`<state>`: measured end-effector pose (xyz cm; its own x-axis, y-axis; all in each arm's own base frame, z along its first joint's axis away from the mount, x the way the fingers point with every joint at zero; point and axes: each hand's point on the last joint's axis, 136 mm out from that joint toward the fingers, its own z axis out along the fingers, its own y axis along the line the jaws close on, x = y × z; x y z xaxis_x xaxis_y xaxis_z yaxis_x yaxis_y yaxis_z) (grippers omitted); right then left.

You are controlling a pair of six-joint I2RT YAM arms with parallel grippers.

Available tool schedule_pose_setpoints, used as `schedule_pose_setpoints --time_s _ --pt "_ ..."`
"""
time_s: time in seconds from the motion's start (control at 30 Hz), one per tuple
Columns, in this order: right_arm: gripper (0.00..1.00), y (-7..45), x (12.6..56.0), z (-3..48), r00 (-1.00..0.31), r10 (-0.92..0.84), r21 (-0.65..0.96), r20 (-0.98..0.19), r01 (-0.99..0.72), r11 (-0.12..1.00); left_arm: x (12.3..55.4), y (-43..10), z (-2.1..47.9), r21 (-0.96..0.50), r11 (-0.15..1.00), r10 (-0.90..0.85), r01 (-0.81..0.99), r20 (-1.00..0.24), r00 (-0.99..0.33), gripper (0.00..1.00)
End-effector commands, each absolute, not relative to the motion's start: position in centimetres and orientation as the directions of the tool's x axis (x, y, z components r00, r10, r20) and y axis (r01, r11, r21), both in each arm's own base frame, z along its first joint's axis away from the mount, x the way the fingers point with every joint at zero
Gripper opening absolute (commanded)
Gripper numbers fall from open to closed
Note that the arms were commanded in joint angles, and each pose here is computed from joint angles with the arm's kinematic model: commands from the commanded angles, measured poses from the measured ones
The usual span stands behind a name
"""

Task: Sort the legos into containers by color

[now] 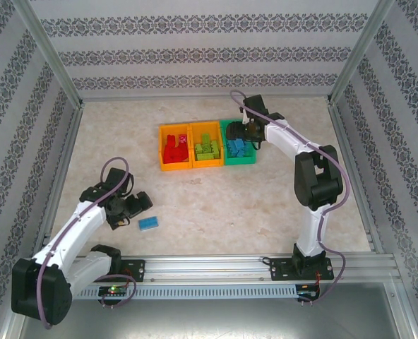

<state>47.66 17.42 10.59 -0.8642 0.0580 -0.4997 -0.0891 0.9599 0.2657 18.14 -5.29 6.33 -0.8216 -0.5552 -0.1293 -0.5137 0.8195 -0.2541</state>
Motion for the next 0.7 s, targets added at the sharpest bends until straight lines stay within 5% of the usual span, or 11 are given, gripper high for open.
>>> schedule_pose_setpoints --time_s 0.0,0.67 --pt "0.81 18.1 46.7 13.2 -0.831 0.044 0.255 -0.555 -0.120 0.959 15.9 -6.2 5.6 -0.228 0.814 -0.559 -0.534 -0.057 -0.827 1.00" --pt "0.85 15.9 44.7 14.7 -0.800 0.102 0.264 -0.591 -0.073 0.962 17.4 -9.3 3.2 -0.112 0.921 -0.381 -0.373 -0.055 -0.923 0.96"
